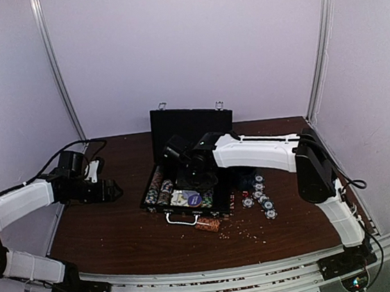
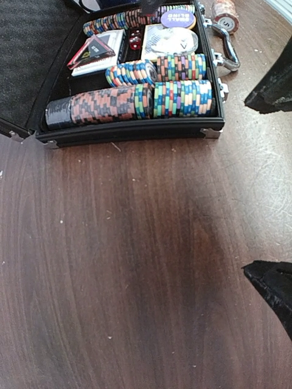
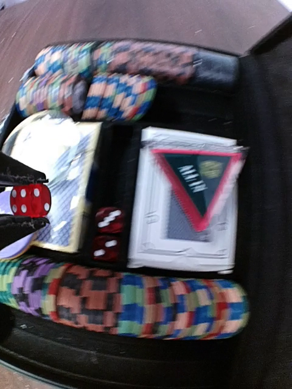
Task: Pack up texas hold em set
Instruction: Place the dice in the slot.
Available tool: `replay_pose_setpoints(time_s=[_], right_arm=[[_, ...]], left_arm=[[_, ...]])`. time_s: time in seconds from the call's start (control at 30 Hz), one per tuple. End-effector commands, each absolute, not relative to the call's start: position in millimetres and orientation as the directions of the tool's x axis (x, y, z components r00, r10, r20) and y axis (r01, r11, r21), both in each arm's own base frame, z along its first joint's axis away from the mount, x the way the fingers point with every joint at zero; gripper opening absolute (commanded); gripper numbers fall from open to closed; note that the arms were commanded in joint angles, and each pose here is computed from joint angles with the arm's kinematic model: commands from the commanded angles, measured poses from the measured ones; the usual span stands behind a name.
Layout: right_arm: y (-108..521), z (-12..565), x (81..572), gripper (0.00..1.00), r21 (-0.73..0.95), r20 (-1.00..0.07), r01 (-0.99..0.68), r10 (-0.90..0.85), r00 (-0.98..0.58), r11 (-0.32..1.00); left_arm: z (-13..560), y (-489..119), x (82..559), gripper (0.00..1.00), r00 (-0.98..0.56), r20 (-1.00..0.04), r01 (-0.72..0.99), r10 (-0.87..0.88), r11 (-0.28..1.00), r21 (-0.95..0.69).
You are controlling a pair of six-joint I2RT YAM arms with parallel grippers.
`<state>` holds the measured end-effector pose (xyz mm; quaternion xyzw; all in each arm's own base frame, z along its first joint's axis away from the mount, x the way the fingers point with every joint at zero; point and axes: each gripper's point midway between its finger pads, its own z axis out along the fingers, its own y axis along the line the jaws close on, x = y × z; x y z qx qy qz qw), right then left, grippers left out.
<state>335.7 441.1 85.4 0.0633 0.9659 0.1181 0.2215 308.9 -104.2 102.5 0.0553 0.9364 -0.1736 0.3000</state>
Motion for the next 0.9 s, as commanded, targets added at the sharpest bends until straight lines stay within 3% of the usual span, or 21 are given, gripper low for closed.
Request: replay_pose_setpoints(time_s=[0.0, 0.87], right_arm=[[451, 88, 358, 0.0, 0.326, -0.42, 0.105, 0.244, -0.874, 0.939], [447, 46, 394, 0.0, 0.321, -0.388, 0.142, 0.266, -0.882, 0.937]], left_arm=[[116, -107, 324, 0.87, -0.787, -0.617, 0.235, 0.01, 0.929, -0.285], [107, -108, 328, 0.87, -0.801, -0.599, 0.235, 0.019, 0.929, -0.285]])
